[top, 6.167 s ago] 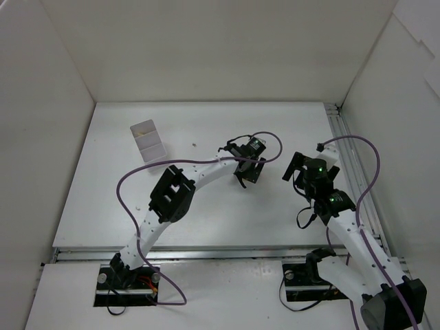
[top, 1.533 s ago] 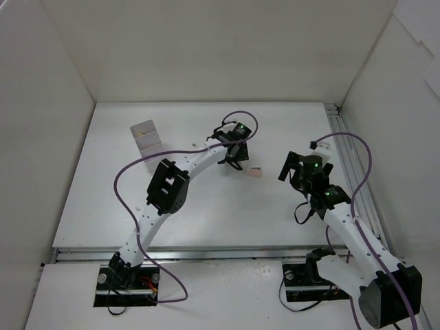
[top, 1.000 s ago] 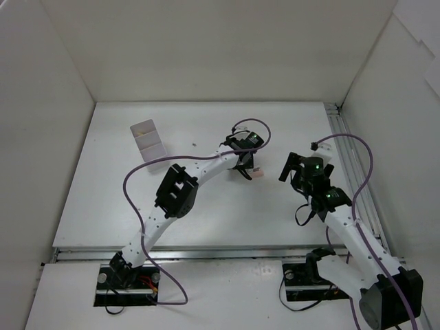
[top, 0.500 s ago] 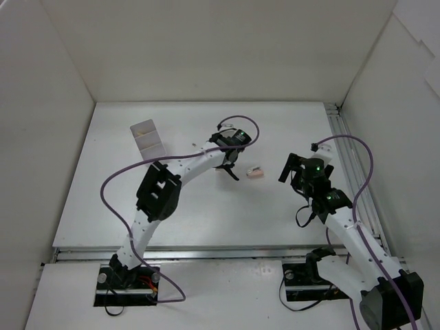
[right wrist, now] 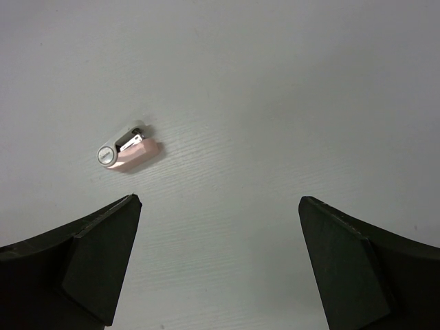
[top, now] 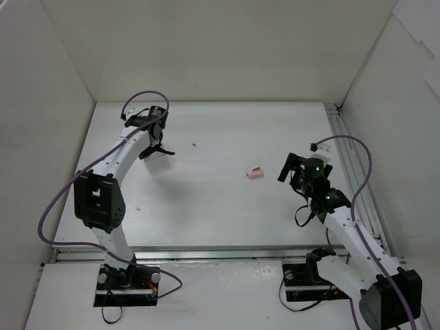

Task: Sort the stationery into containers
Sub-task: Place the stationery in the storage box.

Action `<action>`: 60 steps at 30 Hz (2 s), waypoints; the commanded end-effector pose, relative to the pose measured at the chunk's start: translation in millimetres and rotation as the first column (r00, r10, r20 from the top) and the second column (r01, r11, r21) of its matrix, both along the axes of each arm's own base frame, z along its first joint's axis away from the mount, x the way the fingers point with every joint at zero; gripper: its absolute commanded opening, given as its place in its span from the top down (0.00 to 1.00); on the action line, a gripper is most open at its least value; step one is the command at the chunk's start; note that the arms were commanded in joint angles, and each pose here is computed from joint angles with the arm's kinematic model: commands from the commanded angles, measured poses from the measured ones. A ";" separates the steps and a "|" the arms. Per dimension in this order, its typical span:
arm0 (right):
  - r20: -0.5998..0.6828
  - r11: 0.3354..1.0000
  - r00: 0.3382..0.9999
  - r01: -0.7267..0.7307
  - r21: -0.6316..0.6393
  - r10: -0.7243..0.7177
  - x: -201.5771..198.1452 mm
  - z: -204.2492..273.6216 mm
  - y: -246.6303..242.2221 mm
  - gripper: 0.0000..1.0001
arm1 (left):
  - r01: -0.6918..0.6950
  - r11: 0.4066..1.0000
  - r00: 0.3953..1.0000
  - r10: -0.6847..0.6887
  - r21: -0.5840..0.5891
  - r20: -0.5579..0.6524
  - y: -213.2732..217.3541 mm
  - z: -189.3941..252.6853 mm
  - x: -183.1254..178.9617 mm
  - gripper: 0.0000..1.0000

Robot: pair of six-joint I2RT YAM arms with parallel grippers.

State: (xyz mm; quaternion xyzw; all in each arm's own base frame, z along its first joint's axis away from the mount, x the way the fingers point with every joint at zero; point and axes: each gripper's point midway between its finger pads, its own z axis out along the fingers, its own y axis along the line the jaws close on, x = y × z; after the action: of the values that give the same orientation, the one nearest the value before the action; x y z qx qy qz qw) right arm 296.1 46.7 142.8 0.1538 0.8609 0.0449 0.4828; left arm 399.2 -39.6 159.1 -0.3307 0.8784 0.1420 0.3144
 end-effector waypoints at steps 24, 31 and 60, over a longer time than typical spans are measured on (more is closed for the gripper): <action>0.081 1.000 0.996 0.031 -0.001 -0.031 8.6 17.8 -6.0 0.02 | -0.281 0.928 0.957 0.291 -0.244 0.002 -23.7 -14.9 29.9 1.00; 0.078 1.000 0.997 0.027 0.001 -0.027 8.7 17.2 -5.4 0.02 | -0.396 0.870 0.899 0.432 -0.293 0.066 -17.0 -12.5 26.0 1.00; 0.064 1.000 0.998 0.010 -0.002 -0.010 9.2 13.6 -2.6 0.02 | -0.484 0.807 0.832 0.544 -0.337 0.109 -17.2 -13.2 33.7 0.63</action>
State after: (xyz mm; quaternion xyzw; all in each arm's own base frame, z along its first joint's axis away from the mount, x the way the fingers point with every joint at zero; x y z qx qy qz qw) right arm 295.5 46.0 144.7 0.1535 0.8588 0.0454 0.4866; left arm 429.7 -62.9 114.8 -0.6008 0.7513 0.0705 0.2640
